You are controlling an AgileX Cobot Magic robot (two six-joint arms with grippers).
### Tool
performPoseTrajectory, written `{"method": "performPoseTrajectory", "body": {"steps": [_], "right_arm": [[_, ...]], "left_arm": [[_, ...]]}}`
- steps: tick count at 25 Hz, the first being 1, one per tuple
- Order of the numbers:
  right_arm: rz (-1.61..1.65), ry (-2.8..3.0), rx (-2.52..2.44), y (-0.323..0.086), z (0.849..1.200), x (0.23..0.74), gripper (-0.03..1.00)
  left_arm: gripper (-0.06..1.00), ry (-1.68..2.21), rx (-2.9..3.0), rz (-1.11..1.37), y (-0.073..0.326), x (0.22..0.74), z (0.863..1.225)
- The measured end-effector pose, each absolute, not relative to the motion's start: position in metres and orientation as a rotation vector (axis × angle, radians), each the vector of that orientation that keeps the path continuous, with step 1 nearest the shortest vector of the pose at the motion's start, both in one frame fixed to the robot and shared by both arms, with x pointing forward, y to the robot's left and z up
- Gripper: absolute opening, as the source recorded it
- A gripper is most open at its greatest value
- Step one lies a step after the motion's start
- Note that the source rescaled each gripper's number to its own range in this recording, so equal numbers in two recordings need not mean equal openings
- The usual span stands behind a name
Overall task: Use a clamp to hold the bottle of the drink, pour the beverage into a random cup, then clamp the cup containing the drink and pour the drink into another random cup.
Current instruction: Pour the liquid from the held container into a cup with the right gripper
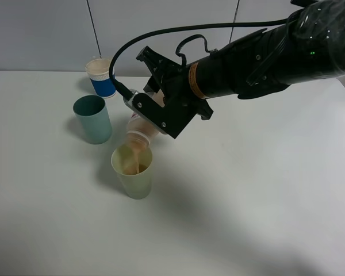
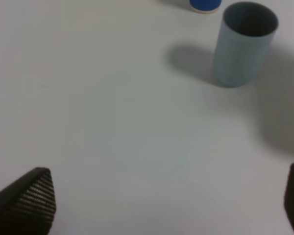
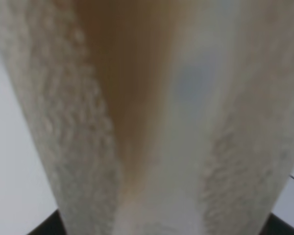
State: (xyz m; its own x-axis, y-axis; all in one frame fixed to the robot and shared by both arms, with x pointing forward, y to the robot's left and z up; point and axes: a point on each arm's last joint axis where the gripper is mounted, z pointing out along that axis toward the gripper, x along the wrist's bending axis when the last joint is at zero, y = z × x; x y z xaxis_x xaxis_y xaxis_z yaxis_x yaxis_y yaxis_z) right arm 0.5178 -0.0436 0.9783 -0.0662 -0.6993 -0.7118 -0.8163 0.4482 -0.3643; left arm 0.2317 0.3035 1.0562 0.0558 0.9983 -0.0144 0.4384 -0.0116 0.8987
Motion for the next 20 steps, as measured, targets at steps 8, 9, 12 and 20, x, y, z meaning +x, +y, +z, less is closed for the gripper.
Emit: {"method": "performPoseTrajectory", "body": {"steps": [8, 9, 12, 20], "right_arm": [[0.163, 1.802, -1.296, -0.0436, 0.9783, 0.5178, 0.00], [0.158, 1.797, -1.303, -0.0436, 0.9783, 0.5178, 0.00], [0.155, 1.793, -1.307, -0.0436, 0.9783, 0.5178, 0.00], [0.155, 1.791, -1.311, -0.0435, 0.9783, 0.5177, 0.00]], "left_arm": [[0.95, 1.489, 1.560, 0.914, 0.3035, 0.2317, 1.0562], [0.95, 1.489, 1.560, 0.914, 0.3035, 0.2317, 1.0562], [0.95, 1.489, 1.560, 0.914, 0.3035, 0.2317, 1.0562], [0.95, 1.489, 1.560, 0.914, 0.3035, 0.2317, 1.0562]]}}
